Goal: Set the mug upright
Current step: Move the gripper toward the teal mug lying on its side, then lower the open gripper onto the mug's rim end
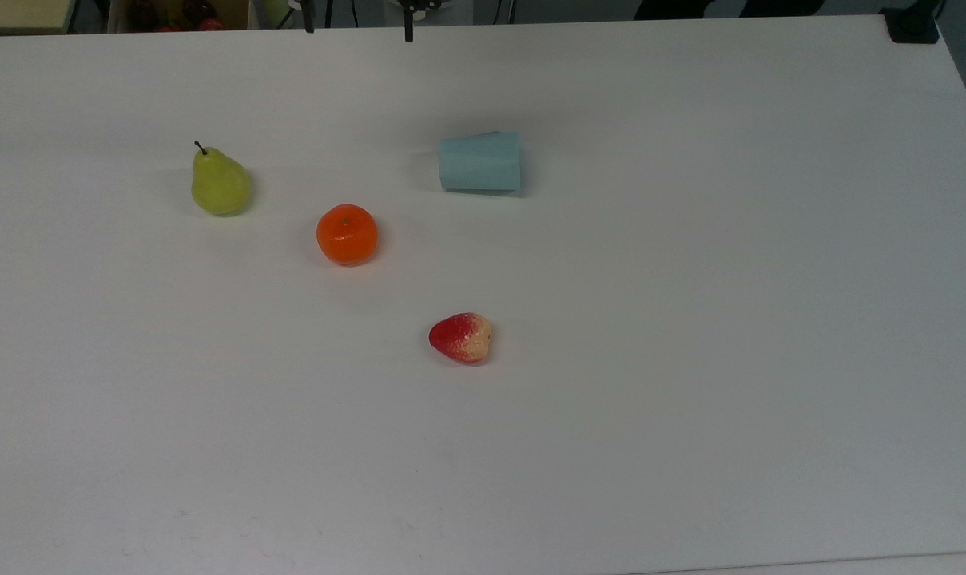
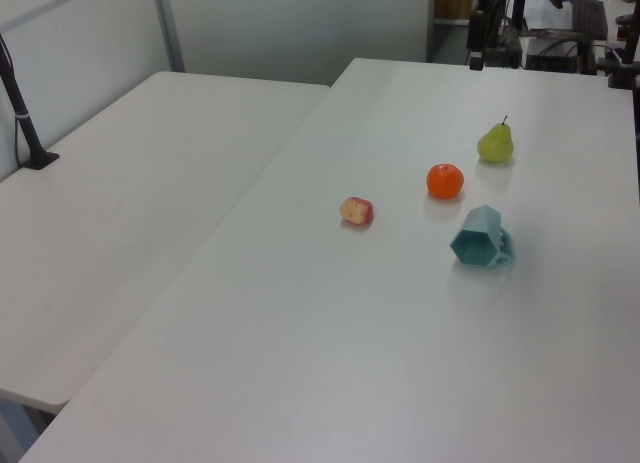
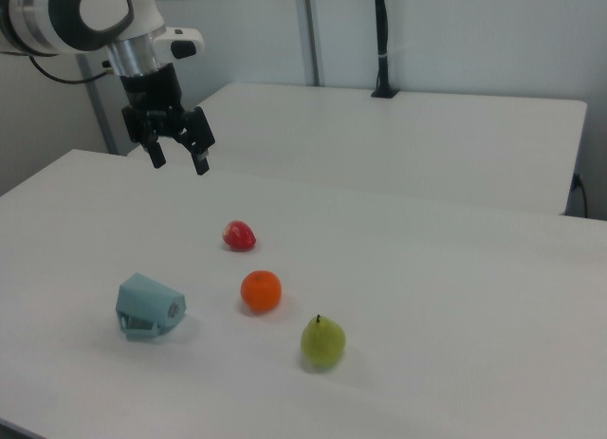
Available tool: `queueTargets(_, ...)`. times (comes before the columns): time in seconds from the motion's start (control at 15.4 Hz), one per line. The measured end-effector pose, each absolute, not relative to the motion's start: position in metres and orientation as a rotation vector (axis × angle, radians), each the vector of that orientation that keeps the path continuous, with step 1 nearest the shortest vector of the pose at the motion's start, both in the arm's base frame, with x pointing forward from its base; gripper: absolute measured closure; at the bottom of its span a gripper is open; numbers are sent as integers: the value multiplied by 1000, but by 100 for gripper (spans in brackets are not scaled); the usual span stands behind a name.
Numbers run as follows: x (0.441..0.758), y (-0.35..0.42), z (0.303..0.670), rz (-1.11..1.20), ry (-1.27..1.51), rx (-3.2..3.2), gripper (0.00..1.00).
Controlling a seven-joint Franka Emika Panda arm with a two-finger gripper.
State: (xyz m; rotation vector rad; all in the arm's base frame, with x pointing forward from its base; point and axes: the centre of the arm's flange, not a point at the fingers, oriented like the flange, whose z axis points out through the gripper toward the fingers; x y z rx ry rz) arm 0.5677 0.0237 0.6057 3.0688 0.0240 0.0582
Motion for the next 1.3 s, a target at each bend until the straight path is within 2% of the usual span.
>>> queueTargets(0.65, 569, 32, 601, 46, 49, 3059, 0)
queueTargets(0.91, 566, 77, 587, 24, 161, 2953, 0)
queueTargets(1.3, 547, 159, 560, -51, 184, 2825, 0)
